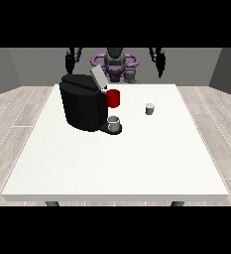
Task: Insert the coffee pod into the coffee machine and close the lid
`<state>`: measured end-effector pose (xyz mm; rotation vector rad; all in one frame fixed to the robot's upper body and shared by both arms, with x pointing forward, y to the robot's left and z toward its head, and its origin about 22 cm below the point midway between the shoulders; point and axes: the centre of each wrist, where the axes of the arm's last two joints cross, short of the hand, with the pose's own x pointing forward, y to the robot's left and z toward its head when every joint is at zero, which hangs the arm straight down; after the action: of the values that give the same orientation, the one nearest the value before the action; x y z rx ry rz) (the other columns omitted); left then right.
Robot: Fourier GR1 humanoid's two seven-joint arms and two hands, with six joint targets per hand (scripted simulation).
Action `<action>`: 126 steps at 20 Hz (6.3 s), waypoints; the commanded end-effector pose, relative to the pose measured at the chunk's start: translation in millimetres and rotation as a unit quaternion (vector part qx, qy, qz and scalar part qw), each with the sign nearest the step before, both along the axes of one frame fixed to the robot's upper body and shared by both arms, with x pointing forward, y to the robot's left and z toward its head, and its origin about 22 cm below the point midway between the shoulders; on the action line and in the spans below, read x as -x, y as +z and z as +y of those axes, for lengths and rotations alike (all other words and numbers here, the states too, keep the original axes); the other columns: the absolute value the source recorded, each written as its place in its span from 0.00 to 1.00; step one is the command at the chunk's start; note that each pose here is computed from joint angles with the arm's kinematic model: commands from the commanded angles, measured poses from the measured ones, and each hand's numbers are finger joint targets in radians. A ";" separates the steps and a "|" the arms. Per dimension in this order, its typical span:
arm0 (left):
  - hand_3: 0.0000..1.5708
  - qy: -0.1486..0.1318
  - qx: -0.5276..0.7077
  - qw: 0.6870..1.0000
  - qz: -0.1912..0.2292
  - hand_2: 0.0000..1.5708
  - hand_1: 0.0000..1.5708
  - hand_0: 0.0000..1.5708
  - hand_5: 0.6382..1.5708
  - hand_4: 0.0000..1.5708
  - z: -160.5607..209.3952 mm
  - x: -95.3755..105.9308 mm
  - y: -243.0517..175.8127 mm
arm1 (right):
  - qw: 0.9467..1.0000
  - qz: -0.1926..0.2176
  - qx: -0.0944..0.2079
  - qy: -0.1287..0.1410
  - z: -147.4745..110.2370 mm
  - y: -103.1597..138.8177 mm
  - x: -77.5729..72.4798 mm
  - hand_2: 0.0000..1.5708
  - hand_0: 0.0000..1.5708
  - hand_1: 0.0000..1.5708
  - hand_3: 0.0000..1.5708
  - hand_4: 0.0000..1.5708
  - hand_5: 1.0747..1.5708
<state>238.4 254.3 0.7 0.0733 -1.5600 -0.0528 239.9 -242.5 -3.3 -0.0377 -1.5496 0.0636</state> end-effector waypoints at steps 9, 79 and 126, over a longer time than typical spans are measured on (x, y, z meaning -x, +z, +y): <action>0.00 -0.026 -0.029 0.996 -0.084 0.00 0.00 0.00 1.00 0.17 11.5 -11.5 5.0 | 0.994 -0.053 -0.011 -0.096 -7.7 -11.3 2.3 0.00 0.00 0.00 0.00 0.06 1.00; 0.75 -0.007 -0.454 0.890 0.043 0.82 0.75 0.75 1.00 0.26 86.7 -145.5 13.3 | 0.997 -0.070 -0.015 -0.039 15.9 31.9 -57.3 0.00 0.00 0.00 0.00 0.26 1.00; 0.79 -0.027 -0.433 0.892 -0.128 0.83 0.81 0.81 1.00 0.31 22.9 -220.2 235.5 | 0.995 -0.092 -0.025 -0.014 23.1 40.8 -74.6 0.00 0.00 0.00 0.00 0.33 1.00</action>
<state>458.8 271.0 232.9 0.7365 -1.6937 -0.8328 316.5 -211.1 34.0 -0.0504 -1.7212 -0.0138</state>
